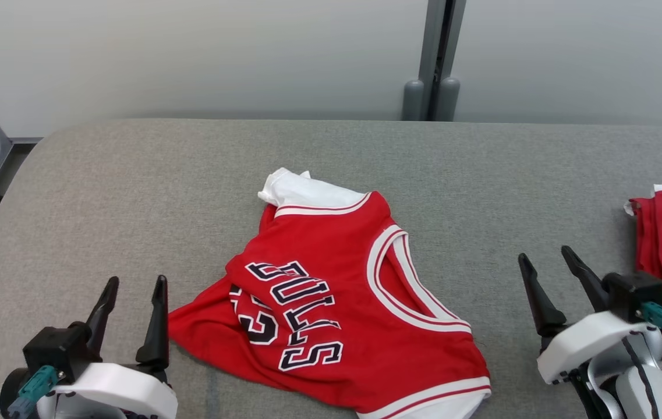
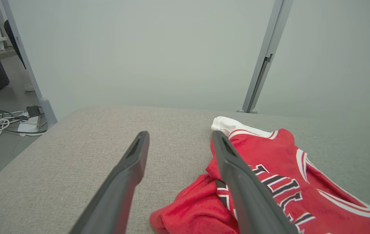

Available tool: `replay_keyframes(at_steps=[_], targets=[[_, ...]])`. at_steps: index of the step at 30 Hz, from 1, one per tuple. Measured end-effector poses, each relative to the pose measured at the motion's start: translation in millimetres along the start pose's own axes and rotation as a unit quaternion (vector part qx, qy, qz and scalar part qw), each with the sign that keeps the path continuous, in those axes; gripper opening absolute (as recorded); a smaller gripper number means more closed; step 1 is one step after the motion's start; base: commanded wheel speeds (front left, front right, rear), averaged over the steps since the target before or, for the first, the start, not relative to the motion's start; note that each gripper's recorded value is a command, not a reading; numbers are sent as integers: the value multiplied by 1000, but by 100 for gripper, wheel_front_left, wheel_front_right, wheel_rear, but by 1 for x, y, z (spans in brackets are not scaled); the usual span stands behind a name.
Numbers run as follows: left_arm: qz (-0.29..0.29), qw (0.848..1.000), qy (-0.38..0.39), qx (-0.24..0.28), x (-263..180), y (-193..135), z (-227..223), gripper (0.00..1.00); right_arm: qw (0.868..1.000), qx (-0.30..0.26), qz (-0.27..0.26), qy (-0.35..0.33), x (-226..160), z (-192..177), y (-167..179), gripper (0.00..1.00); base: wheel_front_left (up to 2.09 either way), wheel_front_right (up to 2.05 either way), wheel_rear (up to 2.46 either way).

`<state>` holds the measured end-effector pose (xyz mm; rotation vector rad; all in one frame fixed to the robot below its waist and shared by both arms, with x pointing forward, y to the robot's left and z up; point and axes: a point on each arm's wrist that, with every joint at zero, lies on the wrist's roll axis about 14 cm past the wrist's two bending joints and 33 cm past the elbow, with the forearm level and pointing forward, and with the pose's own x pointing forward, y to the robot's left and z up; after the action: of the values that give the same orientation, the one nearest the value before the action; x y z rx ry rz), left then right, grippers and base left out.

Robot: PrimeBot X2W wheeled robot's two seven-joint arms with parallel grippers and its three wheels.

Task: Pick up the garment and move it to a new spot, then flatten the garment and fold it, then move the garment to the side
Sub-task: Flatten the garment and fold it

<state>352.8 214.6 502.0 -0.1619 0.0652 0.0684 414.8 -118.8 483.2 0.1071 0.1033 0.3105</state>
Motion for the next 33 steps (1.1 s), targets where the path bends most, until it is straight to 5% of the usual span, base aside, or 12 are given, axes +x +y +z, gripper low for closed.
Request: replay_keyframes(at_steps=[12, 24, 30, 33], targets=[[35, 999, -1, -30, -13, 15, -7, 100, 984, -12, 153, 89, 77, -18, 87, 100, 0, 0, 0], [88, 995, 11, -47, -24, 41, -22, 100, 963, -4, 181, 199, 136, -52, 112, 100, 0, 0, 0], [107, 993, 19, -46, -26, 52, -29, 100, 921, -5, 178, 346, 129, -104, 110, 100, 0, 0, 0], [113, 993, 19, -44, -27, 57, -30, 100, 912, 0, 184, 365, 131, -105, 115, 100, 0, 0, 0]])
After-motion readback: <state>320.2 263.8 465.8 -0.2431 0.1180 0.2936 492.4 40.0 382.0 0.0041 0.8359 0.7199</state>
